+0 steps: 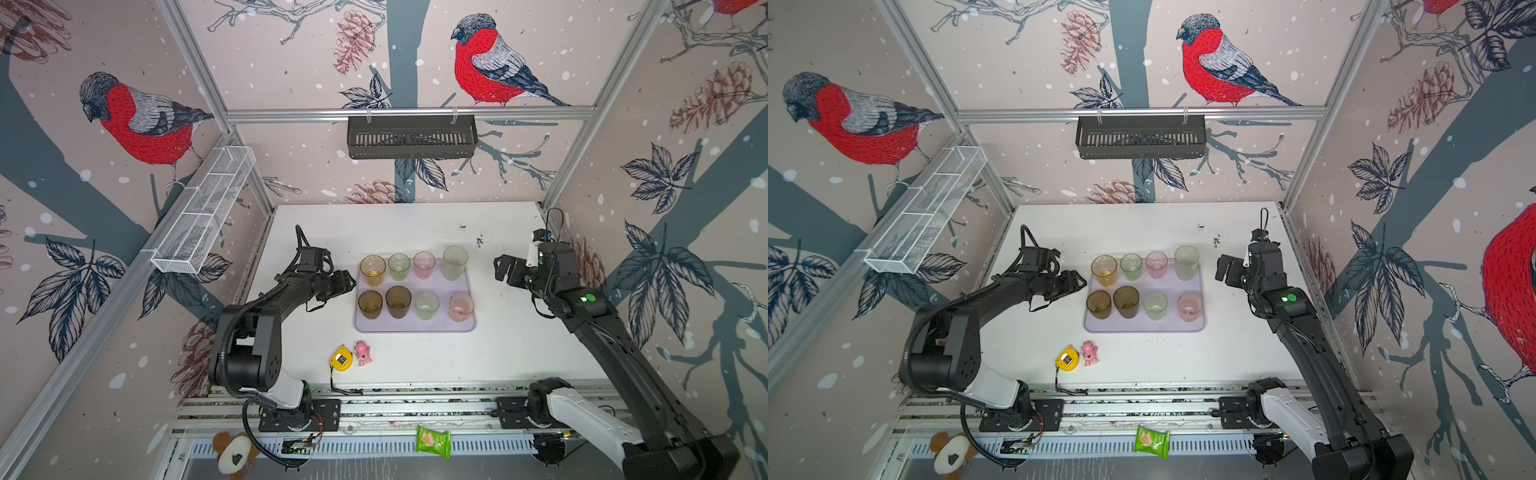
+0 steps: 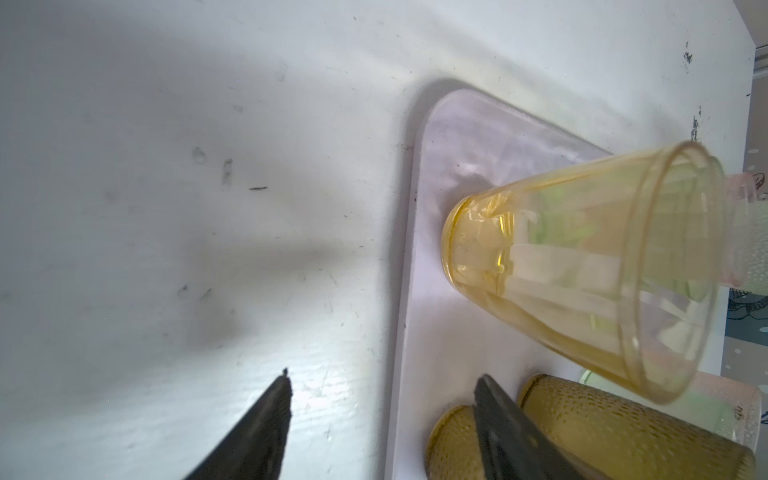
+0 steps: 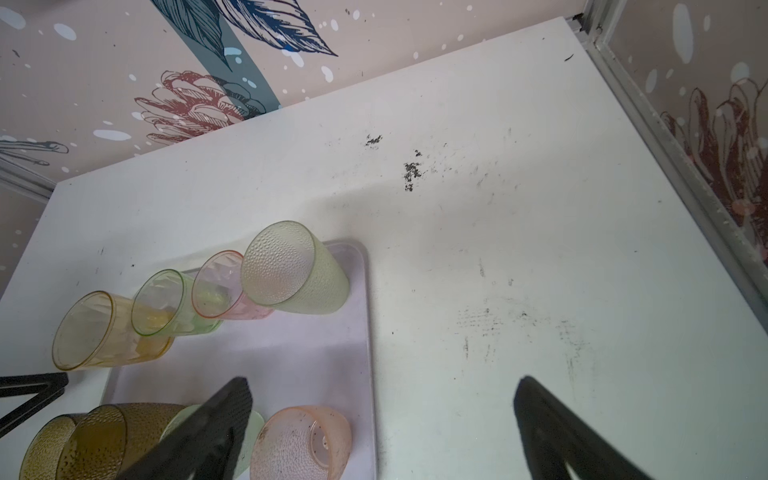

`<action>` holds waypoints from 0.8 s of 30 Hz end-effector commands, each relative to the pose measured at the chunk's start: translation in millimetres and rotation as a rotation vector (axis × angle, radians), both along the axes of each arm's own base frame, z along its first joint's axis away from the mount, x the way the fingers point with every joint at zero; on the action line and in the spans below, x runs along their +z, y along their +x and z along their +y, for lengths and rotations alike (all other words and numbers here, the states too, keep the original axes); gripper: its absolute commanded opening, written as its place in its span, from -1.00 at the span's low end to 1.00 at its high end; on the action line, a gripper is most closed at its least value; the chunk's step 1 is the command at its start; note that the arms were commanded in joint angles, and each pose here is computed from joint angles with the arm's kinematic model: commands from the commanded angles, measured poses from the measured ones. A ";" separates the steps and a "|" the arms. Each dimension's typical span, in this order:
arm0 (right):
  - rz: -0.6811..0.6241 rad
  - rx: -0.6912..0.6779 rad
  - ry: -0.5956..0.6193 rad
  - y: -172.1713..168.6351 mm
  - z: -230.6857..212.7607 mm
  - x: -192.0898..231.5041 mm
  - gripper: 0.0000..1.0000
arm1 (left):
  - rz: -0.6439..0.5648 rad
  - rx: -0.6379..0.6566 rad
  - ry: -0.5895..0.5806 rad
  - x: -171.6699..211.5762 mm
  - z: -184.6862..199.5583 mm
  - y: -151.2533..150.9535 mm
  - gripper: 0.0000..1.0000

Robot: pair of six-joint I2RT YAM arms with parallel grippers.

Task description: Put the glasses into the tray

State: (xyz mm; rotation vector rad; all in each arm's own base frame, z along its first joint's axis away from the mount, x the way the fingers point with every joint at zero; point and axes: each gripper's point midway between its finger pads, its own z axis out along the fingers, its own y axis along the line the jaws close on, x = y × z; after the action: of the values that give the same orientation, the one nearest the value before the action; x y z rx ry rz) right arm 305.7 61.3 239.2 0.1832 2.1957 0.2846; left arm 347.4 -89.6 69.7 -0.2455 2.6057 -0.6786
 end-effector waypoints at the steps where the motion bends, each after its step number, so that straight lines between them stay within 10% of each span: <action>1: -0.048 -0.050 -0.017 3.6 -10.1 9.3 0.99 | 0.015 0.022 0.060 3.7 13.8 -12.1 0.48; 8: -0.081 -0.090 -0.027 0.5 -21.5 11.7 0.99 | -0.037 0.070 0.102 35.4 24.9 -22.4 0.98; 24: -0.185 -0.310 -0.050 -3.1 -76.0 -0.1 1.00 | -0.185 0.298 0.281 75.9 75.0 -56.9 0.98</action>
State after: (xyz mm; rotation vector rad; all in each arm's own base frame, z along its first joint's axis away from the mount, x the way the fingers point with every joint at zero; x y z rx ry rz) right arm 297.4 -2.1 229.3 0.3884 2.0450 0.0916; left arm 291.1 -35.1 140.4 -0.3817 2.4367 -0.3415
